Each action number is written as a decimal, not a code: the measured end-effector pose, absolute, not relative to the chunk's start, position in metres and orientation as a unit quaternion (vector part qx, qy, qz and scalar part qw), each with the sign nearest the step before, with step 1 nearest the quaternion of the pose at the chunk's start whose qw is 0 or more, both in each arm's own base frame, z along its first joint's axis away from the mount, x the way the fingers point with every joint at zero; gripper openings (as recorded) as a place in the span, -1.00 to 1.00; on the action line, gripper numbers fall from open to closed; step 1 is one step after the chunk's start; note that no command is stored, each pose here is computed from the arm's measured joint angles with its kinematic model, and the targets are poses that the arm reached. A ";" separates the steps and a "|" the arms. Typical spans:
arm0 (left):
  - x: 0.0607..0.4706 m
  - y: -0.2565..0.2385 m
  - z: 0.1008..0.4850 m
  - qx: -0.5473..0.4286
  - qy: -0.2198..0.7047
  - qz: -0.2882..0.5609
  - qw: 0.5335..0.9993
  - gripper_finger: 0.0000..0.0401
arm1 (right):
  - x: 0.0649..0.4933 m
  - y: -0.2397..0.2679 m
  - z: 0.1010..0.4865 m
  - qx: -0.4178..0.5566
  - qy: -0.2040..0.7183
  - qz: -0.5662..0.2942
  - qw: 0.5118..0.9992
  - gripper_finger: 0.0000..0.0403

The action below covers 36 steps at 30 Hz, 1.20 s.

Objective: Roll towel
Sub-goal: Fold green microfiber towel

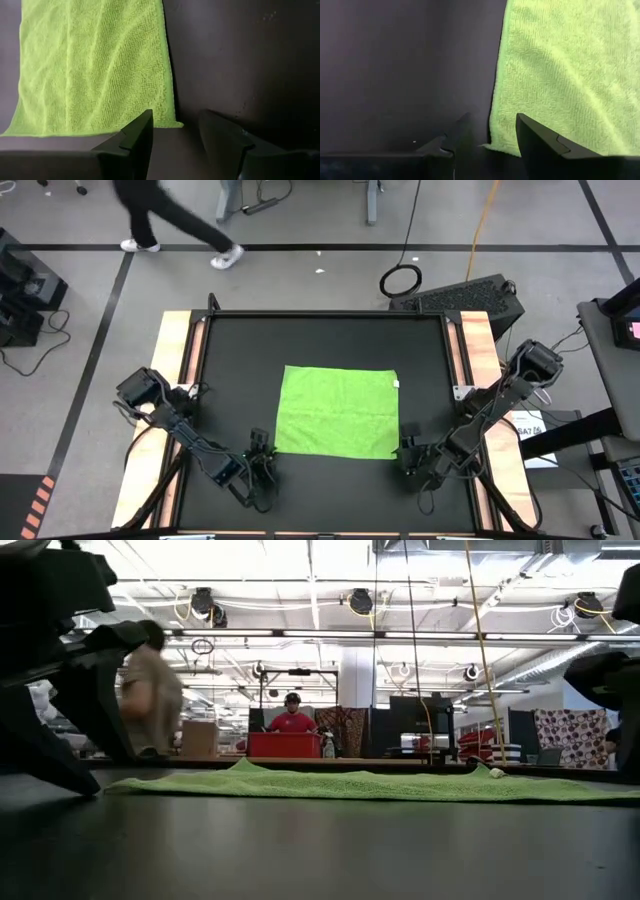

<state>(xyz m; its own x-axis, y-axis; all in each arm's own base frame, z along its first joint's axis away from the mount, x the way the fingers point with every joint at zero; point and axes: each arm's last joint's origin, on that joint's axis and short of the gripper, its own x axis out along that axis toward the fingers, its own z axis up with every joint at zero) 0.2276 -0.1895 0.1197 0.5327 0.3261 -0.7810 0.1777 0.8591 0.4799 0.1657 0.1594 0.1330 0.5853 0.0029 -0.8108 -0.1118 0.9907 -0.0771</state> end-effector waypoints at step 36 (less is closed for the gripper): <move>0.247 -0.159 0.109 0.260 0.511 0.005 0.819 -0.97 | 0.163 0.159 0.116 -0.067 0.476 -0.019 0.877 -0.96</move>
<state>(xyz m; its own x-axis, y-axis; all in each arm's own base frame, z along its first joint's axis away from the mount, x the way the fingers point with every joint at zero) 0.2470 -0.1592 0.1094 0.4777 0.2736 -0.8349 0.2580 0.8647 0.4310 0.1630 0.1591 0.1163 0.5467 -0.0968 -0.8317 -0.0311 0.9903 -0.1357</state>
